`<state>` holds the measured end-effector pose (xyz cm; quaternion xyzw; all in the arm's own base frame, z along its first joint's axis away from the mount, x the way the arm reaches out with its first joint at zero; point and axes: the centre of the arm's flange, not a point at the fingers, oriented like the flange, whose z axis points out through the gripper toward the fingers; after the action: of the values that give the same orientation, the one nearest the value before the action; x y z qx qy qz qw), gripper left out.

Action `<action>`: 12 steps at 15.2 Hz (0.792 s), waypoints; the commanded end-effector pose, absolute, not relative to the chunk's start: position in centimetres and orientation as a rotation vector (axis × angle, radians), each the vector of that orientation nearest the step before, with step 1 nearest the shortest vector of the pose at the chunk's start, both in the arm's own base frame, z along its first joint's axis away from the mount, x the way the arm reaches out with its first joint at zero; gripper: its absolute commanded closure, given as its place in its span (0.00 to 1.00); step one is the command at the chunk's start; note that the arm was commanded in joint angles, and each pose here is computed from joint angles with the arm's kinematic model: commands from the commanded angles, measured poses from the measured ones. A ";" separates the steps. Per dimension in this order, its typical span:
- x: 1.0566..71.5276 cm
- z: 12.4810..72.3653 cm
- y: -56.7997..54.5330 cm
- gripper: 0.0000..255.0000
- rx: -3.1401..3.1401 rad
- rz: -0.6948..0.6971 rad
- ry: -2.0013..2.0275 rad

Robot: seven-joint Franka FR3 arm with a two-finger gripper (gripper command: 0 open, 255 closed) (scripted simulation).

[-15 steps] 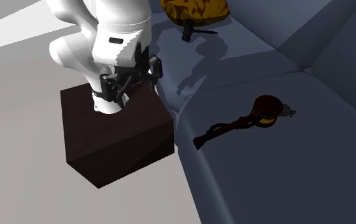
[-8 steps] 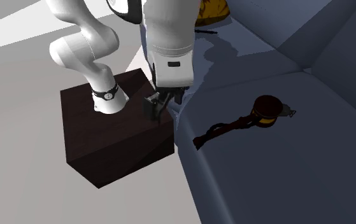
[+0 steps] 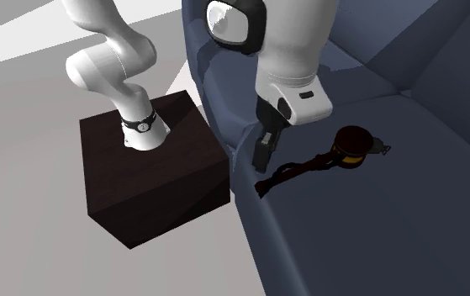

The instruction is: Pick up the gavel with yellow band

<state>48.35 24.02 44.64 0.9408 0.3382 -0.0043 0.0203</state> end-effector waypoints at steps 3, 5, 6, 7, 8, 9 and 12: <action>49.7 42.9 28.8 0.00 2.851 0.023 1.229; 50.0 42.2 31.2 0.00 2.814 0.041 1.317; 50.2 41.8 32.4 0.00 2.794 0.050 1.360; 50.3 41.5 33.6 0.00 2.773 0.058 1.403; 50.3 41.1 34.8 0.00 2.752 0.067 1.445; 50.3 40.8 36.0 0.00 2.731 0.076 1.487; 50.2 40.0 38.8 0.00 2.677 0.096 1.585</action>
<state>50.15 37.89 40.37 0.8654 0.5000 0.0287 0.0151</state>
